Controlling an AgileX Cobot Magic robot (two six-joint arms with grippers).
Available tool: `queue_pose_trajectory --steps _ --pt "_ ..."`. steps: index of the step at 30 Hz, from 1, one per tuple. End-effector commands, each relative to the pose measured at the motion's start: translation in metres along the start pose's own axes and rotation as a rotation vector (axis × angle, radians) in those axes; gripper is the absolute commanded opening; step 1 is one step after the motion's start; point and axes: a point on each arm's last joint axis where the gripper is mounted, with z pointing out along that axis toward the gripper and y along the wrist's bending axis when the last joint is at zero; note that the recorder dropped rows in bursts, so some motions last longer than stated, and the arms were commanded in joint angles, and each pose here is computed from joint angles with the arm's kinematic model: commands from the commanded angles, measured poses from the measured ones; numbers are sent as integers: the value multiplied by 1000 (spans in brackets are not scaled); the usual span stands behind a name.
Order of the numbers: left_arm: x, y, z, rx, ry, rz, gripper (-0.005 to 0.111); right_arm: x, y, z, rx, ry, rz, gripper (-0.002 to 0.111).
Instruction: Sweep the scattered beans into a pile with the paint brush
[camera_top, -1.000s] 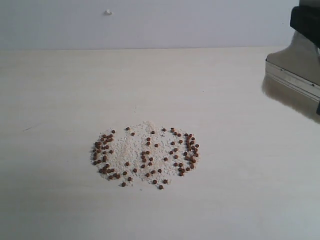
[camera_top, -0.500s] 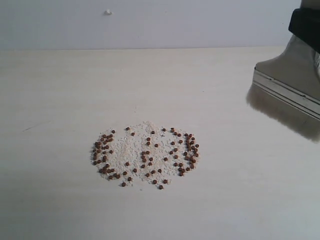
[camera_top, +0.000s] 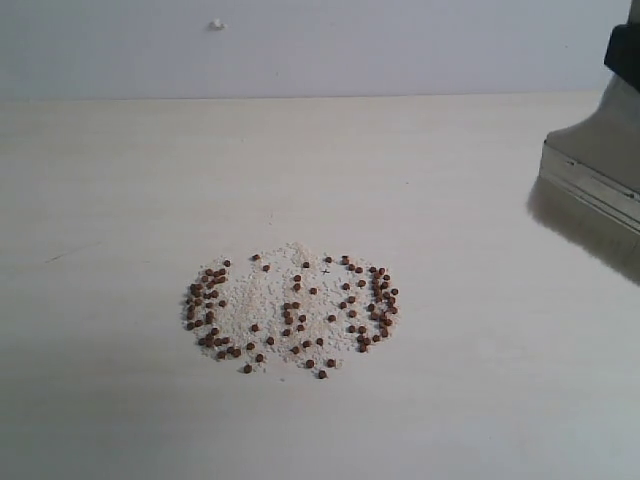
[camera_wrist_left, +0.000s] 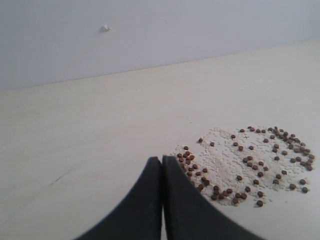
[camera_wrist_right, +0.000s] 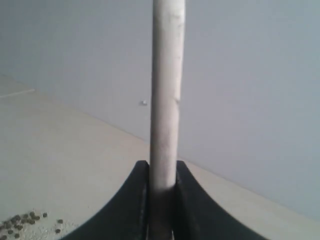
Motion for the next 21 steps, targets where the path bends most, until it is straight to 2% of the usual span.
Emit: queue_pose_trajectory --steps 1,2,5,9,13,21 --pt "1 0 0 6 3 1 0 8 -14 1 149 82 115 0" --pt "1 0 0 6 3 1 0 8 -20 -1 220 63 222 0" --pt "1 0 0 6 3 1 0 6 -24 -2 275 -6 234 0" --pt "1 0 0 6 3 3 0 33 -7 -5 165 -200 136 0" --pt "1 0 0 6 3 3 0 46 -14 -6 258 -138 69 0" --pt "1 0 0 6 3 3 0 49 -13 -4 250 -111 69 0"
